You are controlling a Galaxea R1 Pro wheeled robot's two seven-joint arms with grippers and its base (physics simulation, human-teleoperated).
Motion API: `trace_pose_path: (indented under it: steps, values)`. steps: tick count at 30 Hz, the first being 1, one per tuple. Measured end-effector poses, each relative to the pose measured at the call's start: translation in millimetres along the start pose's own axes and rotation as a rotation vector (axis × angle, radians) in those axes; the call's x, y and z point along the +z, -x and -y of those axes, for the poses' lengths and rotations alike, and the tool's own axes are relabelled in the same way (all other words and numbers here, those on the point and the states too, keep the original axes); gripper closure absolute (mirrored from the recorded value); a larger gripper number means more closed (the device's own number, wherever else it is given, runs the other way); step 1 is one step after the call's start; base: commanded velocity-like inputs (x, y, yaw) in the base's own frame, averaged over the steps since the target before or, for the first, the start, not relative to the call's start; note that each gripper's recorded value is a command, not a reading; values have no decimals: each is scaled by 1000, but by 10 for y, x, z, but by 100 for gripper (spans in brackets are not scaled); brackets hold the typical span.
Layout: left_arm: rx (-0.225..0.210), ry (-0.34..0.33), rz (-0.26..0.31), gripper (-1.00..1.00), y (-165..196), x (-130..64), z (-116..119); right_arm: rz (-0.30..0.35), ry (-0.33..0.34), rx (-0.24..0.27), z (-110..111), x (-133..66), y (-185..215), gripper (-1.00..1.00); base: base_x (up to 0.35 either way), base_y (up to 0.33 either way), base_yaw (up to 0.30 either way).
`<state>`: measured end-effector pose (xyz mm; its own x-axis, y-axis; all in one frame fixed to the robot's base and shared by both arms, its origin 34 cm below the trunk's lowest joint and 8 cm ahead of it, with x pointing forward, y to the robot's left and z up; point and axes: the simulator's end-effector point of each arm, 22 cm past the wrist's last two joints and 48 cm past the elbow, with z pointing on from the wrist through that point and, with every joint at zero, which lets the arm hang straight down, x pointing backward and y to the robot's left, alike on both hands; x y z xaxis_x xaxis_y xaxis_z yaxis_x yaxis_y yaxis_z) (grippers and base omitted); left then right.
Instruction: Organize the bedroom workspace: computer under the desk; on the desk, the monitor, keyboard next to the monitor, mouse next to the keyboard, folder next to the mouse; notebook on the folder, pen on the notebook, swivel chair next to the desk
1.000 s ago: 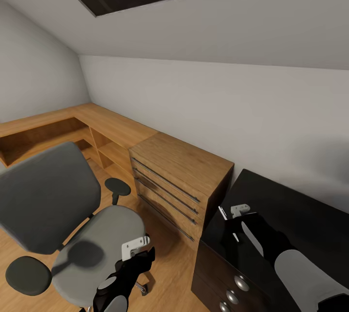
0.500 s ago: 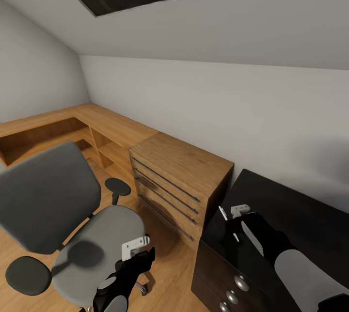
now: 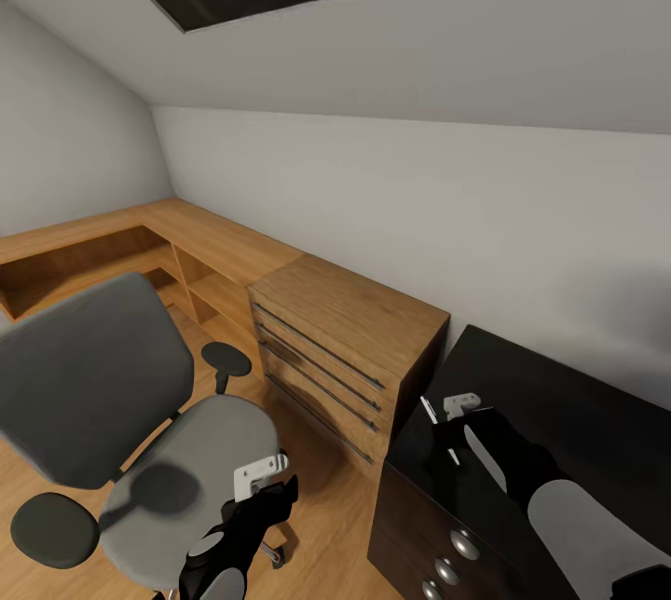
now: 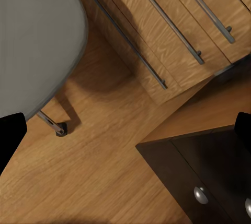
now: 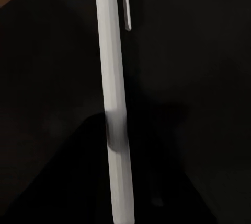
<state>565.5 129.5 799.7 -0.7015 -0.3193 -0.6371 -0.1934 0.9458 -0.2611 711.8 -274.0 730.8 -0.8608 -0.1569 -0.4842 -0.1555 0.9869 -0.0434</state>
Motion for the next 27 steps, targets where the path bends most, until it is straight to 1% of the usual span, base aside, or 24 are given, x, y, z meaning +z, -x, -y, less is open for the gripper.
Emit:
trace_pose_path:
  steps: [21, 27]
  values:
    - [2, -1, -4, -100, -14, 3, 1, 1, -2, 0, 10, 0, 0, 100, 0, 0, 0]
    - [2, 0, -4, -100, 30, -60, 19, -24, -20, -12, 73, -40, -75, 100, 0, 0, 0]
